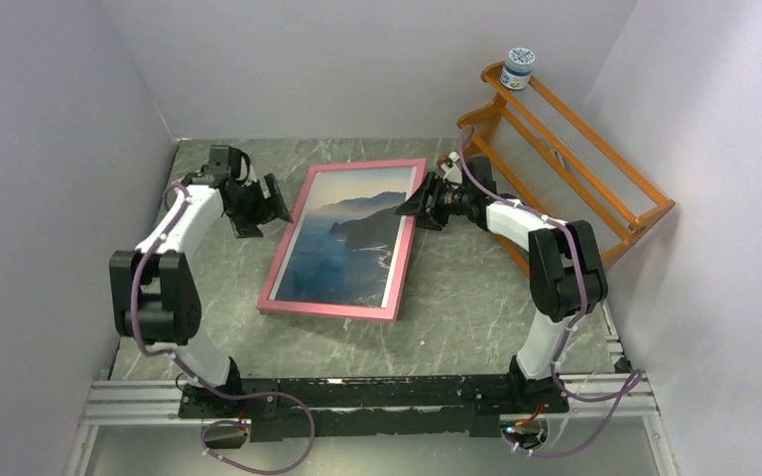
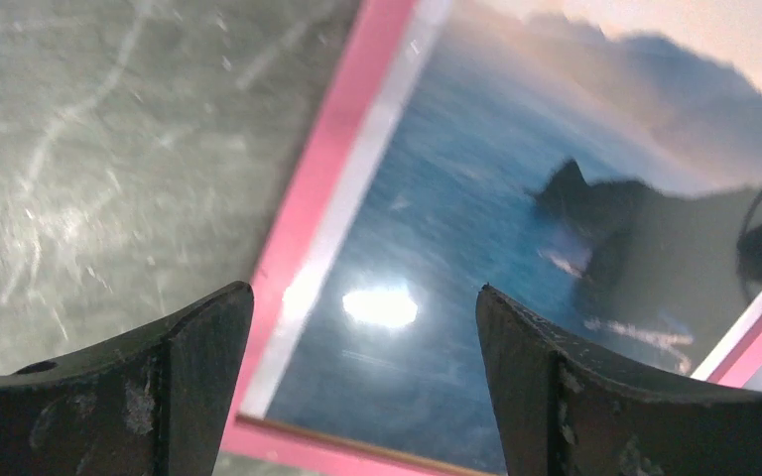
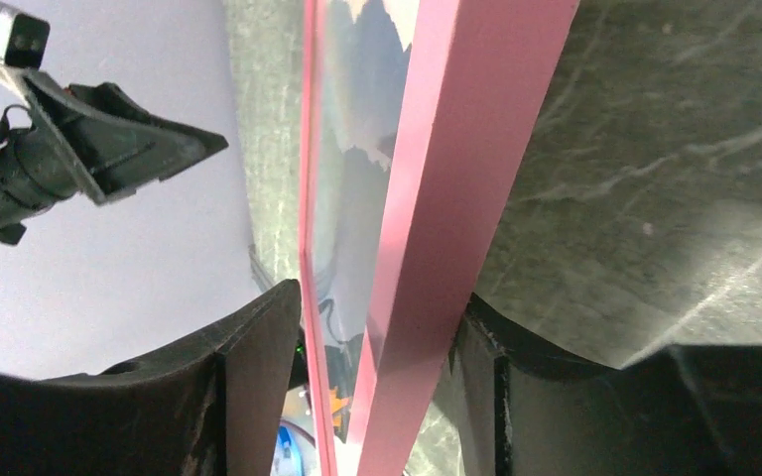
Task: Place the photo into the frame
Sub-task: Turn over the photo frame at the center of the board.
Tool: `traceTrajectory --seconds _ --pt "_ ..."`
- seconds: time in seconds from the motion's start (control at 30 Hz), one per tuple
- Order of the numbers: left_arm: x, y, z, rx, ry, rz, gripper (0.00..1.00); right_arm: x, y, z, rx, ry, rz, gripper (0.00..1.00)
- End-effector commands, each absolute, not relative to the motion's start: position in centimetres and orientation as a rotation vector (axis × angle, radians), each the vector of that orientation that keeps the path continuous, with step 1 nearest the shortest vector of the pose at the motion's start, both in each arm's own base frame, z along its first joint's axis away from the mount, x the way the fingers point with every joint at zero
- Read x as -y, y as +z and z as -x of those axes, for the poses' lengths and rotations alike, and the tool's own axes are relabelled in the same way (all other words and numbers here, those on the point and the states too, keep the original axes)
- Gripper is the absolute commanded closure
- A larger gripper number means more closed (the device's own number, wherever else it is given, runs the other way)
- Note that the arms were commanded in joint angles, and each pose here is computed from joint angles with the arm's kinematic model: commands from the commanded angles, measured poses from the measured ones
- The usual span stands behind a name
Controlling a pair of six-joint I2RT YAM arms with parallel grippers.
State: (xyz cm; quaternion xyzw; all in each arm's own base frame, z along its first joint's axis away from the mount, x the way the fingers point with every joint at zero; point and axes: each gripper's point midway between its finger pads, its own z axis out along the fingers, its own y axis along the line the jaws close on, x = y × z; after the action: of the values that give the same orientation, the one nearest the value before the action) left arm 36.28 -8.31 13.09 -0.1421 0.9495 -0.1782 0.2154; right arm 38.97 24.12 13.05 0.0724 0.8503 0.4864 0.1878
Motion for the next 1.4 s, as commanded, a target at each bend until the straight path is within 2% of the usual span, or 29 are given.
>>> traceTrajectory --seconds 0.0,0.23,0.5,0.7,0.87,0.97,1.17,1.37 --pt "6.6 11.6 -40.5 -2.542 -0.619 0.449 0.14 -24.4 14.1 -40.9 -2.264 1.353 -0.131 0.40" --pt "3.9 7.5 -42.2 -2.603 -0.533 0.512 0.13 -23.7 11.3 -42.5 -2.349 1.206 -0.216 0.26" --pt "4.4 5.2 -43.7 -2.649 -0.644 0.496 0.10 -22.1 6.9 -43.6 -2.495 0.971 -0.411 0.23" --pt "4.8 3.6 -42.1 -2.704 -0.668 0.565 0.10 -22.5 5.3 -44.8 -2.564 0.822 -0.422 0.22" --pt "5.9 3.3 -40.5 -2.731 -0.758 0.634 0.11 -25.4 6.8 -46.8 -2.496 0.964 -0.309 0.22" --pt "6.0 3.5 -39.6 -2.744 -0.753 0.668 0.12 -25.3 6.7 -48.0 -2.517 0.923 -0.326 0.23" --pt "1.5 5.6 -38.7 -2.734 -0.425 0.748 0.10 -22.2 8.0 -48.9 -2.500 0.668 -0.381 0.23" --pt "-0.9 11.1 -39.2 -2.600 -0.266 0.714 0.10 -17.0 14.4 -49.1 -2.397 0.333 -0.382 0.23"
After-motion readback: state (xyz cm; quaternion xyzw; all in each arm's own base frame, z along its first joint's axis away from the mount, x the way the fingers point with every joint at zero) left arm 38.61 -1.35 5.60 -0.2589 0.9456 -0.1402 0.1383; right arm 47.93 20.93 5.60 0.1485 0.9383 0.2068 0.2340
